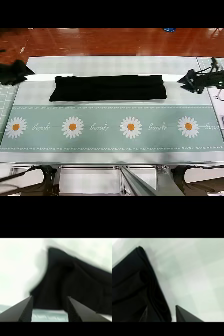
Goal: Fold the shirts.
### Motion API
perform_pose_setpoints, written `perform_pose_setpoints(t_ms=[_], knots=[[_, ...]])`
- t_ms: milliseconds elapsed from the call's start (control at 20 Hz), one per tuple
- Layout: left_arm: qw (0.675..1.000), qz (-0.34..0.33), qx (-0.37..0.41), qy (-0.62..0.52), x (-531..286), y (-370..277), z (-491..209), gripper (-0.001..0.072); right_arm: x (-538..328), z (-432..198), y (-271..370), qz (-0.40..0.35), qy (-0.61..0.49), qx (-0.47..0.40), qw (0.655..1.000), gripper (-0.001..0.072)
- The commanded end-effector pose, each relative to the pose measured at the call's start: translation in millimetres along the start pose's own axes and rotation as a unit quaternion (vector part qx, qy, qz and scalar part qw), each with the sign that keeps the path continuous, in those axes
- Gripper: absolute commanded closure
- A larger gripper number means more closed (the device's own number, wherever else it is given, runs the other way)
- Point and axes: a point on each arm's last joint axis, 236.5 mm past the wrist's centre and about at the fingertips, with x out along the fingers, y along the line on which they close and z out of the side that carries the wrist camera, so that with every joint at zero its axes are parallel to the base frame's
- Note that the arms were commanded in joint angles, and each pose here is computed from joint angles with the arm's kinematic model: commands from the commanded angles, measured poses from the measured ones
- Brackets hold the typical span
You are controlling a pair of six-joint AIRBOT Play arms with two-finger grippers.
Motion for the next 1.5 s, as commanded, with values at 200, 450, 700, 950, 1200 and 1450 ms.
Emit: perform_pose_setpoints(t_ms=[200, 450, 700, 950, 1200, 1450], knots=[[0.995, -0.024, 0.089, 0.043, 37.3, -55.6, -120.9, 0.0200, 79.5, -36.2, 19.9, 0.029, 0.051, 0.024, 0.998, 0.0303], [0.993, -0.059, 0.103, 0.023, 45.6, -93.2, -121.6, 0.0200, 108.8, -43.6, 57.8, 0.051, 0.072, -0.005, 0.996, 0.0374], [0.992, -0.068, 0.103, 0.030, 45.3, -100.7, -126.1, 0.0691, 61.6, -42.0, 92.5, 0.057, 0.074, -0.101, 0.990, 0.0677], [0.983, -0.140, 0.120, 0.025, 45.1, -156.7, -139.5, 0.0692, -46.4, -85.3, 97.2, -0.021, 0.034, -0.215, 0.976, 0.0676], [0.957, -0.188, 0.203, 0.089, 83.0, -252.7, -179.1, 0.0692, -132.3, -164.7, 114.1, 0.014, -0.046, -0.233, 0.971, 0.0677], [0.903, -0.221, 0.281, 0.237, 133.1, -343.1, -290.6, 0.0692, -176.0, -222.1, 128.6, 0.060, -0.069, -0.234, 0.968, 0.0677]])
